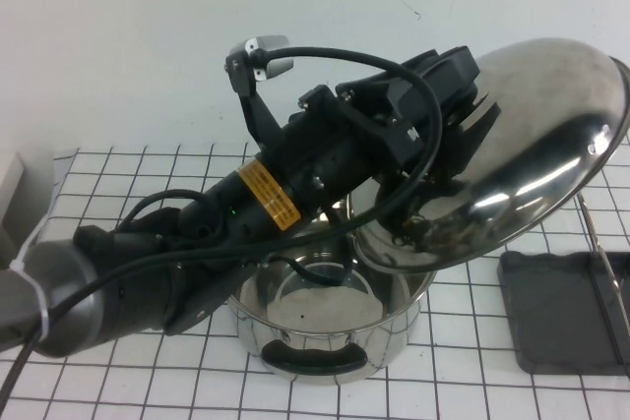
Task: Put pot lid on rack
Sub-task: Hand over the pot lid
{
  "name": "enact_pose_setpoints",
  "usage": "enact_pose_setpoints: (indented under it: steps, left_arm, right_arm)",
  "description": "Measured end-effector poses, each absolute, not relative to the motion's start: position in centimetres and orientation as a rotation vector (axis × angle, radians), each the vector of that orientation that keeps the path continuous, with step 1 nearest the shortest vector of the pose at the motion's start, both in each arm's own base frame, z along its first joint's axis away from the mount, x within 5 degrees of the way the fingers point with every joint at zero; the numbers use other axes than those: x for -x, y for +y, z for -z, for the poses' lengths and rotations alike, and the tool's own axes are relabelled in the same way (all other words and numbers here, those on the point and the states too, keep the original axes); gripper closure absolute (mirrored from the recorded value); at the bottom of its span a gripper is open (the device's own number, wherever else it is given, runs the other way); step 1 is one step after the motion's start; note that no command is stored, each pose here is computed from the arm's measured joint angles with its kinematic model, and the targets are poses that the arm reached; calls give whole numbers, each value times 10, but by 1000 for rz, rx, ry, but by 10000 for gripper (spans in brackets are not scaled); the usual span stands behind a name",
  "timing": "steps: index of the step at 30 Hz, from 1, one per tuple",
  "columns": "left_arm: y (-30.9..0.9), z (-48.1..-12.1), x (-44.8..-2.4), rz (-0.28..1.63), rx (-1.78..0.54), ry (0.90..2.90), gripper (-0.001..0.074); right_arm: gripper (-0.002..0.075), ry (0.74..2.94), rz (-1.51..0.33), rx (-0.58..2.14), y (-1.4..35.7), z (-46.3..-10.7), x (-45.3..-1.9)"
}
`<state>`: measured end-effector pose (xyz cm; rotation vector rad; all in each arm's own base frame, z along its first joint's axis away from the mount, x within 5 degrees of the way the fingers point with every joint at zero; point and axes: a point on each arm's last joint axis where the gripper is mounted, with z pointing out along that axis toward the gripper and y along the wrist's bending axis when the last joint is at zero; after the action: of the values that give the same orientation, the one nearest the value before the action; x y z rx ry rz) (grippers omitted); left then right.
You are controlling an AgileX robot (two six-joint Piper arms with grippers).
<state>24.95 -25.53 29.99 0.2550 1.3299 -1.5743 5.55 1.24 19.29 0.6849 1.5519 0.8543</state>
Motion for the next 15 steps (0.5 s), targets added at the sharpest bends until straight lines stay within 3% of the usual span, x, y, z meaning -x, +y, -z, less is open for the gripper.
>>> enact_pose_setpoints:
  steps: [4, 7, 15]
  left_arm:
    - [-258, -292, -253, 1598, -221, 1366, 419]
    - [-259, -285, -256, 1596, -201, 1386, 419]
    - [-260, -277, -260, 1595, -164, 1409, 419]
  right_arm:
    - [720, 1598, -837, -585, 17, -202, -53]
    - [661, 1546, -827, -488, 19, -226, -49]
    - [290, 1573, -916, -399, 29, -268, -64]
